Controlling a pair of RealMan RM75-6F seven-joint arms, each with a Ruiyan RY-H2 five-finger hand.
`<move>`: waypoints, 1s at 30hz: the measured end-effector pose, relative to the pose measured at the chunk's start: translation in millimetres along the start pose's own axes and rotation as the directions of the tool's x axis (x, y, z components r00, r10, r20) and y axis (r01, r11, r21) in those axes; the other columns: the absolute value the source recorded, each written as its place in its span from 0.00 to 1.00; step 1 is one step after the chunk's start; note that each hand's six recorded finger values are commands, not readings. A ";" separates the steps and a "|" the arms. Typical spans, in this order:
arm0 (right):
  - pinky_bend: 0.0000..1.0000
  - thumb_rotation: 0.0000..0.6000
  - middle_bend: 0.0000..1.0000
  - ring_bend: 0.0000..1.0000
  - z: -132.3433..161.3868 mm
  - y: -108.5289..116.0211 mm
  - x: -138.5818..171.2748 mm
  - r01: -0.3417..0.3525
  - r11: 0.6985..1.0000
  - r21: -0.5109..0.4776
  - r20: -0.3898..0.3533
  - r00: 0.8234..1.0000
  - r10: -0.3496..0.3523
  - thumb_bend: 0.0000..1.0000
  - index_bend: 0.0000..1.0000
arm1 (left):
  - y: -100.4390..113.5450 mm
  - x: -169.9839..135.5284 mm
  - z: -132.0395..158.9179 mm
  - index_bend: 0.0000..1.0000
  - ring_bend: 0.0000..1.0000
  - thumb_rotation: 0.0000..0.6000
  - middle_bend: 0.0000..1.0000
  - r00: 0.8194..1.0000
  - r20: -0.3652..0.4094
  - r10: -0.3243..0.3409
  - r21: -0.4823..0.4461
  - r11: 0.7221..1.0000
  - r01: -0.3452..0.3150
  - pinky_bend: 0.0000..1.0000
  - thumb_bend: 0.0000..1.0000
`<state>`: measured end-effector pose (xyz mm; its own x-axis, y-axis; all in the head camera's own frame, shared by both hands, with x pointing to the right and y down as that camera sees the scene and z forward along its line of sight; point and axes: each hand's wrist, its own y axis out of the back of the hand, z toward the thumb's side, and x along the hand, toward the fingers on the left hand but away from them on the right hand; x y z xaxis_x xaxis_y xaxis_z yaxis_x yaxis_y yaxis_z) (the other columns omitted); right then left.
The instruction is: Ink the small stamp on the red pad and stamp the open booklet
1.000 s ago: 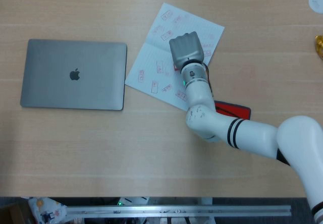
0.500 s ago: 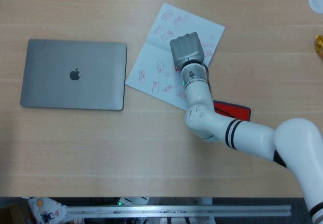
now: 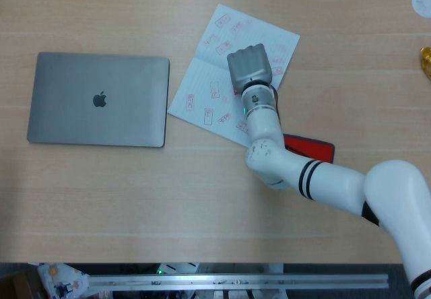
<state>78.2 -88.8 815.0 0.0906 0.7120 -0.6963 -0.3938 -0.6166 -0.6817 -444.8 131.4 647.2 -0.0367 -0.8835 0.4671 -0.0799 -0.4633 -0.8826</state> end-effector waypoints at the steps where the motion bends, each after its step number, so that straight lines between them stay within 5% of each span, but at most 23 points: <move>1: 0.32 1.00 0.52 0.30 0.1 -0.2 -0.1 -0.001 1.000 0.000 0.000 1.000 0.001 0.51 0.82 | -0.2 0.0 -0.2 0.32 0.29 1.00 0.27 1.000 -0.001 -0.001 0.000 1.000 0.001 0.29 0.30; 18: 0.32 1.00 0.52 0.30 1.9 1.1 0.6 0.001 1.000 -0.001 -0.004 1.000 -0.001 0.51 0.82 | 0.2 -1.0 -1.5 0.32 0.29 1.00 0.27 1.000 -0.004 0.001 -0.003 1.000 -0.001 0.29 0.30; 30: 0.32 1.00 0.52 0.30 -22.1 36.5 27.1 0.055 0.995 -0.078 -0.055 0.997 -0.059 0.51 0.82 | 6.0 -2.7 5.6 0.32 0.29 1.00 0.27 1.000 0.024 0.020 -0.018 1.000 -0.019 0.29 0.30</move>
<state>86.5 -99.5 766.4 0.1642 0.7277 -0.6659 -0.3155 -0.6009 -0.7345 -439.7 130.6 640.3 -0.0142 -0.8938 0.4482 -0.0966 -0.4449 -0.8903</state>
